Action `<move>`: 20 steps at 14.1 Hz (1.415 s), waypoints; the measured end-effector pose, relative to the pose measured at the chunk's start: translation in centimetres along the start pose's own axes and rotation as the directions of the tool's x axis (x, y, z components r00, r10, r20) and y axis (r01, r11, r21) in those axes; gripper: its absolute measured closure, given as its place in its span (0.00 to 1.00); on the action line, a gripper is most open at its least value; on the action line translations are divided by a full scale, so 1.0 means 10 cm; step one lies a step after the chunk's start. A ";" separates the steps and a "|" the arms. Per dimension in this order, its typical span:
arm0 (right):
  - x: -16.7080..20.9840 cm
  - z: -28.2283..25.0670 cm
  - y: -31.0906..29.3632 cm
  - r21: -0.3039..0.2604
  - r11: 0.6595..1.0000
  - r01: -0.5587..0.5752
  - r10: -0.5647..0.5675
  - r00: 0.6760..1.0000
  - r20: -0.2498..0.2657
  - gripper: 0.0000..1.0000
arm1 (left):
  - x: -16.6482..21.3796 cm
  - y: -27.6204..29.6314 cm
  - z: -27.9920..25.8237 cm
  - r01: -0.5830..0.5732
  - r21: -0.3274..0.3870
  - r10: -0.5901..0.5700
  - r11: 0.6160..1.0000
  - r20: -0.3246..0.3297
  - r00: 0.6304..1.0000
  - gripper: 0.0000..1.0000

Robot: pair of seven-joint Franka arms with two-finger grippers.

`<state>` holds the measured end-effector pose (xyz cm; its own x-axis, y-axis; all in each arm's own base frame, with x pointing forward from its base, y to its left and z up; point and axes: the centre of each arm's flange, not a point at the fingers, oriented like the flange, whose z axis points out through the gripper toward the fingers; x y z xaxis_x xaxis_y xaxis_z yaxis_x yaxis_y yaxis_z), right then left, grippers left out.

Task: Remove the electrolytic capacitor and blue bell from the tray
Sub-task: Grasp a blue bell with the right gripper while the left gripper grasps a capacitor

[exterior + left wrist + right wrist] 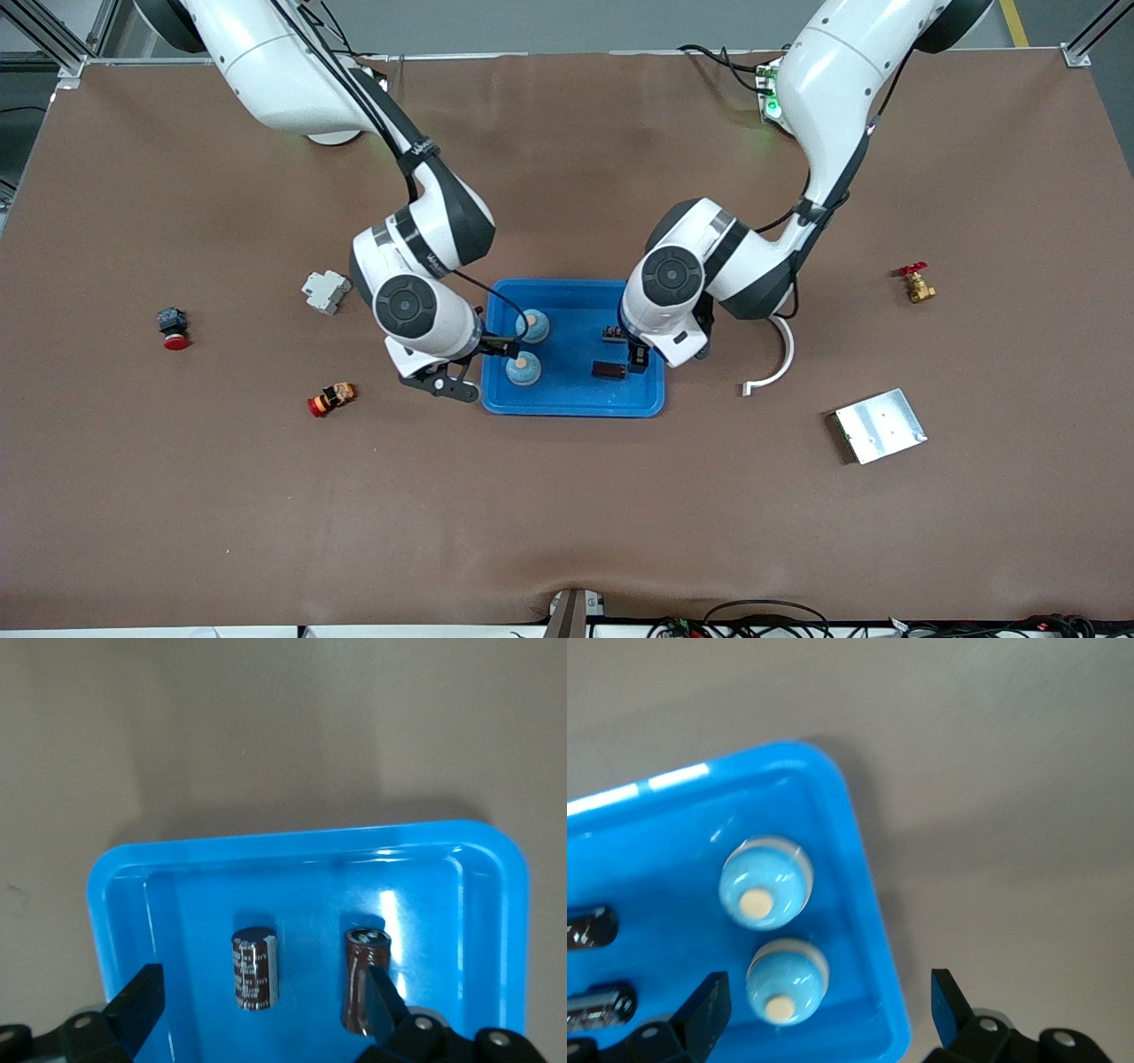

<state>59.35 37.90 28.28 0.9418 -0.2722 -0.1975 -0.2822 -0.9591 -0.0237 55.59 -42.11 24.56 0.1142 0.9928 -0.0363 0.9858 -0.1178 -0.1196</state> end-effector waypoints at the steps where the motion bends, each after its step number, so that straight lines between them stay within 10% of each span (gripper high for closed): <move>1: -0.08 0.03 -0.07 -0.001 1.000 -0.004 0.004 1.000 0.006 0.00 | -0.04 -0.02 0.08 0.005 0.003 -0.005 1.000 -0.004 1.000 0.00; 20: -0.41 0.77 -0.36 0.011 1.000 -0.018 0.018 0.999 0.027 0.00 | -0.28 -0.09 0.53 0.034 -0.029 -0.034 0.999 -0.015 0.999 0.00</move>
<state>55.08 43.10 21.61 0.9313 -0.2871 -0.2240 -0.3012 -0.9531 -0.0307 53.74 -44.92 19.49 0.0825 0.9964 -0.0178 0.9923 -0.0838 -0.0916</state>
